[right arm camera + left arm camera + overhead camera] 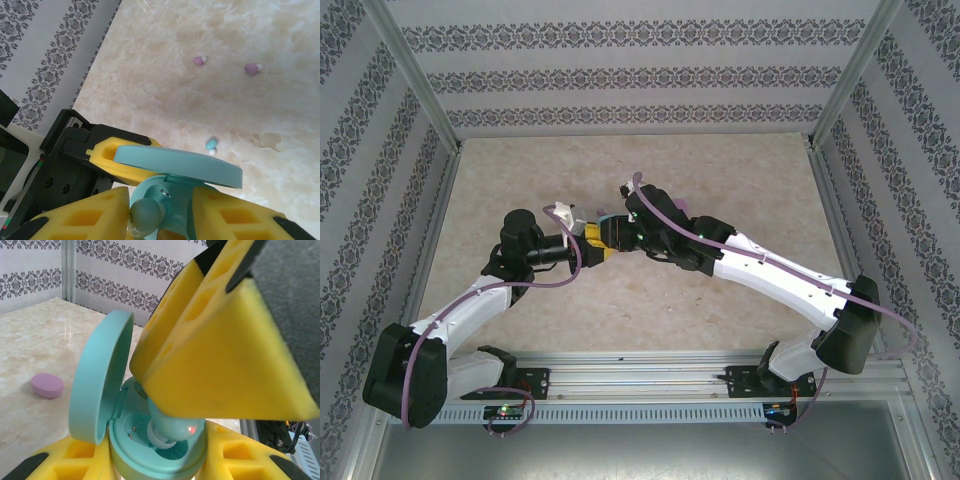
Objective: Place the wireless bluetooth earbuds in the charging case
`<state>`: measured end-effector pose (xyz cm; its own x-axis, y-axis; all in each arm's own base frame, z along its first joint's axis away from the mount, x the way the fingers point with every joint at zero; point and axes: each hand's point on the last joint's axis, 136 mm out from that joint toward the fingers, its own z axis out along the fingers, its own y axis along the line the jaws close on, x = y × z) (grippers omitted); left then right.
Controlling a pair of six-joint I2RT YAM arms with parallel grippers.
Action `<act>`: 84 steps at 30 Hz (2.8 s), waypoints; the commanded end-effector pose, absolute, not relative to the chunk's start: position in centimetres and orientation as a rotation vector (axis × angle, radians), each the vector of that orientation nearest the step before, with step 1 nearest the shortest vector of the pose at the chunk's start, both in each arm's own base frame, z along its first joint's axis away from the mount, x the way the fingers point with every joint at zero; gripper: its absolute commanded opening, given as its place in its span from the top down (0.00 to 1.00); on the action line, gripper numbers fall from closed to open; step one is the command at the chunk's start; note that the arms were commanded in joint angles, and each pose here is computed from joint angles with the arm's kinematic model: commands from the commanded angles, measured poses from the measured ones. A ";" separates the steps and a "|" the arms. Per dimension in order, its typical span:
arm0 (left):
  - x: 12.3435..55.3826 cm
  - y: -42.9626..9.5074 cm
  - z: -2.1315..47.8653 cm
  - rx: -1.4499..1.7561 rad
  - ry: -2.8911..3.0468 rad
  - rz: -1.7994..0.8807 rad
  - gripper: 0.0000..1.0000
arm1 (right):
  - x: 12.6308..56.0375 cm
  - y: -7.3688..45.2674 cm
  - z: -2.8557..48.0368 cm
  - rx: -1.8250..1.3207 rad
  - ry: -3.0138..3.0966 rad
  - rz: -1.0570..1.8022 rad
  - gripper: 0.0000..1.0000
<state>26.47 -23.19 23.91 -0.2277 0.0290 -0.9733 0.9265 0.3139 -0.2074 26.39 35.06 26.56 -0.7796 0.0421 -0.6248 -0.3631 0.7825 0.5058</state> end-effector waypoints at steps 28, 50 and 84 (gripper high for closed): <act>24.6 -24.2 23.6 1.048 1.506 -1.056 0.90 | 26.5 35.3 26.4 -0.302 2.365 0.782 0.61; 24.3 -24.4 23.3 1.059 1.516 -1.078 0.90 | 25.4 37.1 25.6 -0.417 2.403 0.945 0.75; 23.9 -24.5 23.3 1.076 1.509 -1.098 0.90 | 27.0 33.1 26.1 -0.307 2.403 0.678 0.61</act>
<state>25.26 -23.61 21.58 -0.2348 0.1266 -0.9637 0.9351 0.3002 -0.1884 25.80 34.54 24.59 -0.8212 -0.0846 -0.5643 -0.3889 0.8067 0.4449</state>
